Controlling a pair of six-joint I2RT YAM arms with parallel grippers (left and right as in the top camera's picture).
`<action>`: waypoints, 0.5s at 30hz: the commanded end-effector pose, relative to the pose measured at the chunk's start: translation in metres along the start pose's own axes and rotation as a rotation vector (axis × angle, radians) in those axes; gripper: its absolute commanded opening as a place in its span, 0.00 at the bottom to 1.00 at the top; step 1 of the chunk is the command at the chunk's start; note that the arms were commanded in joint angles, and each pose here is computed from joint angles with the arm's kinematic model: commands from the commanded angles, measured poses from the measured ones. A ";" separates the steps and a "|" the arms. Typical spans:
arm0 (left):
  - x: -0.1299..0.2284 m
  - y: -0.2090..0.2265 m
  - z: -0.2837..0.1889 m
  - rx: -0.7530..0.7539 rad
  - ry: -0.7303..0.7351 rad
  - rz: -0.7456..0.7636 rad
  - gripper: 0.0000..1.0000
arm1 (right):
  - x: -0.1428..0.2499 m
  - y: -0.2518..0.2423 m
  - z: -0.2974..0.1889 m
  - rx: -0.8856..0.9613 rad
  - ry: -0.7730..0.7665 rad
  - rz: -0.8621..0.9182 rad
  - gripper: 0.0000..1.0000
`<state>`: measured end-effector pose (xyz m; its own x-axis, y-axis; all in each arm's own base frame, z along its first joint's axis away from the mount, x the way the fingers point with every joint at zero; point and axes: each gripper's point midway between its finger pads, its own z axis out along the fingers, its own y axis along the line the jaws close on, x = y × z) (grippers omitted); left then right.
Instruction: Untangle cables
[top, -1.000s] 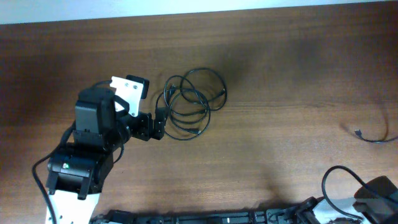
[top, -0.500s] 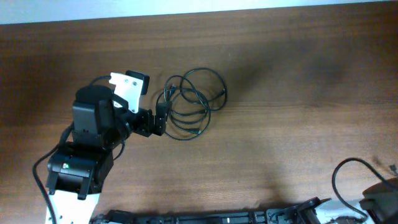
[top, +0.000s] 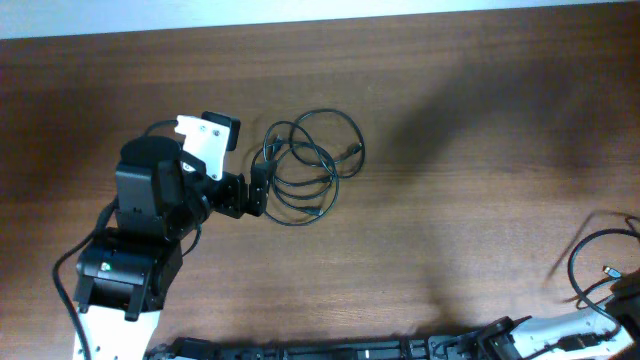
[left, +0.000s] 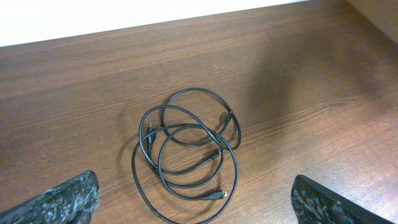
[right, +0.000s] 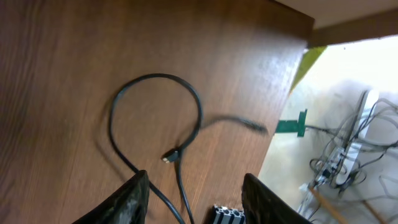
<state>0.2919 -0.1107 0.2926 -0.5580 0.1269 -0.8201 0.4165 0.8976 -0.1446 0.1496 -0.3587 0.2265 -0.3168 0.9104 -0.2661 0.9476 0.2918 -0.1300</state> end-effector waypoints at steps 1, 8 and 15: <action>-0.007 -0.003 -0.004 0.013 -0.020 0.021 0.99 | 0.007 0.049 -0.003 -0.136 0.016 -0.081 0.59; -0.002 -0.002 -0.004 0.009 -0.001 0.016 0.99 | 0.069 0.192 -0.047 -0.556 0.092 -0.450 0.73; 0.031 0.046 0.002 -0.269 0.136 -0.149 0.99 | 0.180 0.302 -0.087 -0.668 0.130 -0.903 0.85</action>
<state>0.2891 -0.0918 0.2703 -0.6426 0.1170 -0.7572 0.3113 0.9429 -0.1184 0.3646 -0.1298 0.2312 -0.8592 0.4571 -0.2297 0.3797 0.8707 0.3126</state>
